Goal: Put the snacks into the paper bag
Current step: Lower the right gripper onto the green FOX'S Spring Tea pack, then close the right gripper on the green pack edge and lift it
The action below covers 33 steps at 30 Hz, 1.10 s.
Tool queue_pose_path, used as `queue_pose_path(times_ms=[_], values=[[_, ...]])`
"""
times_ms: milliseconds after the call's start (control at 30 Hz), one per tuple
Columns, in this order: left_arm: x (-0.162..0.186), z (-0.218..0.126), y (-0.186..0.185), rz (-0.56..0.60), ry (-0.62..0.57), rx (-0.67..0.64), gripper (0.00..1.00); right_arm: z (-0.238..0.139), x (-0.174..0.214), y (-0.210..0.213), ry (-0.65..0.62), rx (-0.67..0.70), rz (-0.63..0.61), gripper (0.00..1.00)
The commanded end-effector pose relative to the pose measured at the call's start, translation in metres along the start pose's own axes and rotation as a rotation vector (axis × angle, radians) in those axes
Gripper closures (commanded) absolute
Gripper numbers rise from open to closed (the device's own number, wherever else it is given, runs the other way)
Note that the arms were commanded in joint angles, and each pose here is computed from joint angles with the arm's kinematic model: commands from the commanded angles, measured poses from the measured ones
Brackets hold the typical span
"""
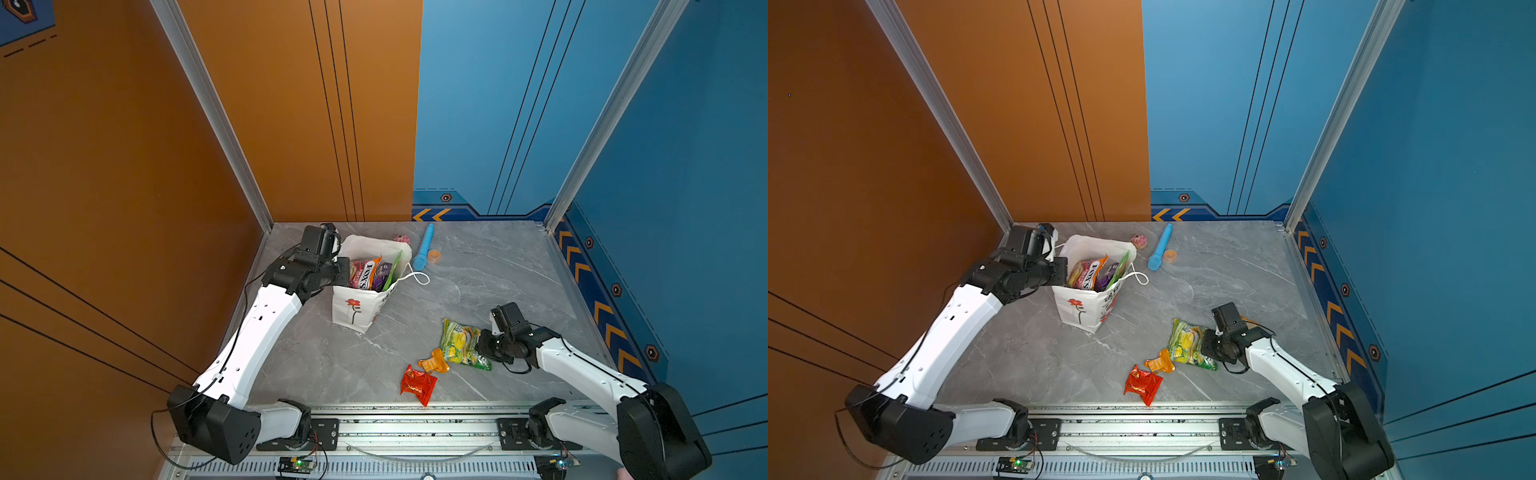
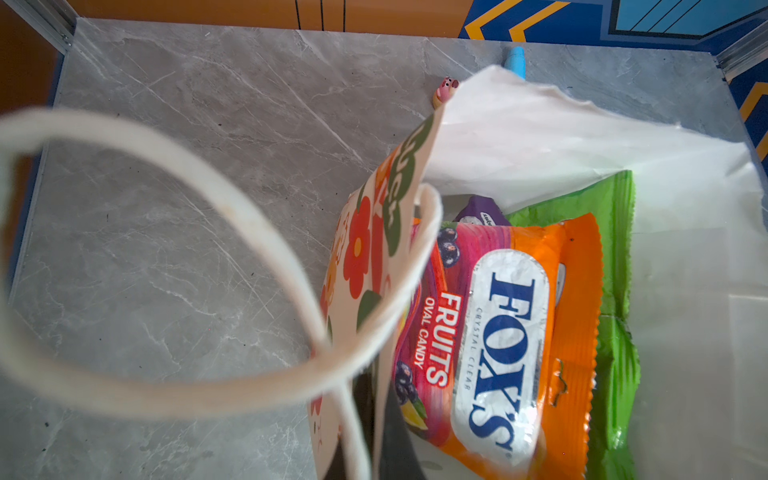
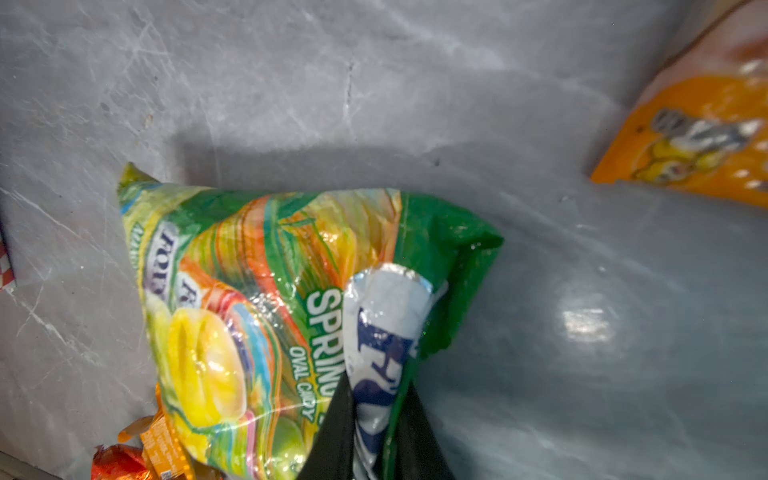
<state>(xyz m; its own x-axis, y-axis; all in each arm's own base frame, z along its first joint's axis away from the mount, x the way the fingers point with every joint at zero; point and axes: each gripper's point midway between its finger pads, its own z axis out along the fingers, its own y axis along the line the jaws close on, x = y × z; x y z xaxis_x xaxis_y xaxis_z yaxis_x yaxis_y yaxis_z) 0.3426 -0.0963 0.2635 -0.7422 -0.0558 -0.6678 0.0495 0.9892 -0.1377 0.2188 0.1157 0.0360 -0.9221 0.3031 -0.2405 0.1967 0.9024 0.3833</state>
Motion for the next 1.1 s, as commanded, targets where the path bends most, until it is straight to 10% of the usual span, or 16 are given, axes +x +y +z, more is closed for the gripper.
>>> queue_pose_path(times_ms=[0, 1067], values=[[-0.017, -0.009, 0.001, 0.007, -0.082, -0.007, 1.00, -0.007, -0.001, -0.007, -0.032, 0.035, 0.016, 0.96], [-0.016, -0.006, -0.001, 0.005, -0.071, 0.001, 1.00, -0.109, -0.060, 0.036, -0.450, -0.239, 0.190, 1.00]])
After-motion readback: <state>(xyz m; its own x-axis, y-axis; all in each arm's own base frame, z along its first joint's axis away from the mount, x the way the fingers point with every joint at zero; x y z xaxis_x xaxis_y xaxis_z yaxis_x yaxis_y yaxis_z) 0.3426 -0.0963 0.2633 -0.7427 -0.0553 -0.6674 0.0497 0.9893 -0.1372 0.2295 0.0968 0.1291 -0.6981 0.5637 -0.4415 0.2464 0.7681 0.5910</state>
